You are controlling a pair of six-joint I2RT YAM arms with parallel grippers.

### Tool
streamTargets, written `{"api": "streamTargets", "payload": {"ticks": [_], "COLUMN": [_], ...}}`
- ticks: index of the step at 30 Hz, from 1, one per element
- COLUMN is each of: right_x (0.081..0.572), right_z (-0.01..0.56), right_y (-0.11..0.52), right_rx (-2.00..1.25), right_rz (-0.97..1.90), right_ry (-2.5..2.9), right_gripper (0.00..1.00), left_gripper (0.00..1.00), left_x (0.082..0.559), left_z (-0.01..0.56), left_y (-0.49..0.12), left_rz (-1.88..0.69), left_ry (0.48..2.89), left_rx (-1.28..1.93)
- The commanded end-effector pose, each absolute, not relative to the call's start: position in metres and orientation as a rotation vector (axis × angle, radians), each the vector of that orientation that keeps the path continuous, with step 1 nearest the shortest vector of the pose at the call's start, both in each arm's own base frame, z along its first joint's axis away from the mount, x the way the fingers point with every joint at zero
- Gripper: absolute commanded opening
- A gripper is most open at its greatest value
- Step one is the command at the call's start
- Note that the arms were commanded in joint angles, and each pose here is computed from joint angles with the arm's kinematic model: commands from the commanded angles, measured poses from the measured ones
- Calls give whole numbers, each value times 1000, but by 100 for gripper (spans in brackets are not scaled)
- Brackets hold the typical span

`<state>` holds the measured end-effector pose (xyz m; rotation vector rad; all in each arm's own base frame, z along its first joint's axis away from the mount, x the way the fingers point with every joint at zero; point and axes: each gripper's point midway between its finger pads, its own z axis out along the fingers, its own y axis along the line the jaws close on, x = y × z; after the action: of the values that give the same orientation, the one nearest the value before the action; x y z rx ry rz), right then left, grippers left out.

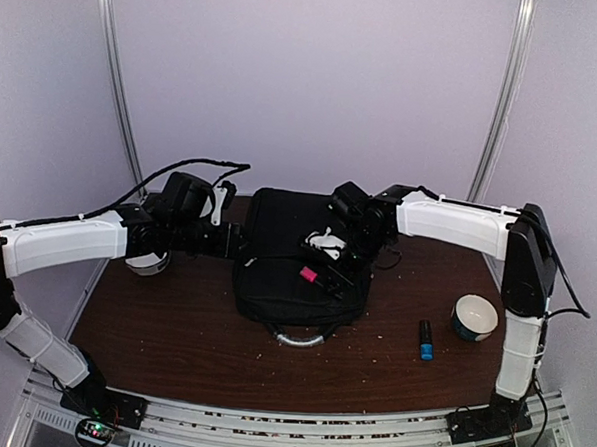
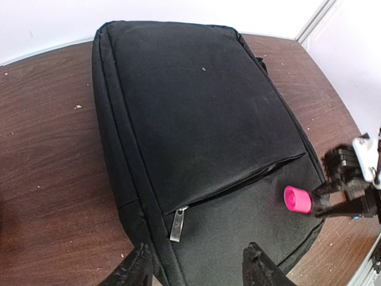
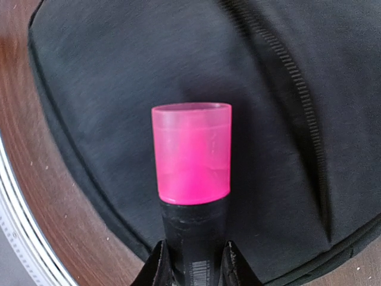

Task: Pack the student bag
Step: Place the pen in the second largest pocket of the bag.

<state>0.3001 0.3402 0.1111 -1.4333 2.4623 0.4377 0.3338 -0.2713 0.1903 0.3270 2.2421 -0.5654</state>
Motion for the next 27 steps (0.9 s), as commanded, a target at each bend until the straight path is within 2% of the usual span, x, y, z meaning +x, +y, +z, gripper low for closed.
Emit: {"api": "streamTargets", "payload": {"ticks": [1, 6, 17, 20, 22, 24, 27], "right_x": [328, 343, 366, 370, 361, 346, 330], "right_z": [113, 101, 100, 103, 109, 115, 117], "right_y": [334, 331, 323, 333, 351, 366, 370], "right_rx": [-1236, -1125, -866, -820, -859, -916, -962], "right_rz": [357, 319, 261, 339, 499, 675, 789], "right_ry": [2548, 2611, 2681, 2692, 2690, 2686, 2687], "right_gripper": [22, 26, 27, 31, 35, 41, 51], "left_gripper": [54, 54, 54, 54, 54, 54, 54], "left_x": [338, 338, 341, 342, 343, 343, 344], "left_z": [200, 200, 201, 201, 200, 201, 200], "left_y": [-266, -265, -268, -270, -271, -272, -273], "left_rz": [-563, -562, -565, -571, -574, -577, -577], "left_ry": [2200, 2201, 2204, 2208, 2209, 2208, 2213], "left_rx": [300, 295, 294, 296, 296, 294, 296]}}
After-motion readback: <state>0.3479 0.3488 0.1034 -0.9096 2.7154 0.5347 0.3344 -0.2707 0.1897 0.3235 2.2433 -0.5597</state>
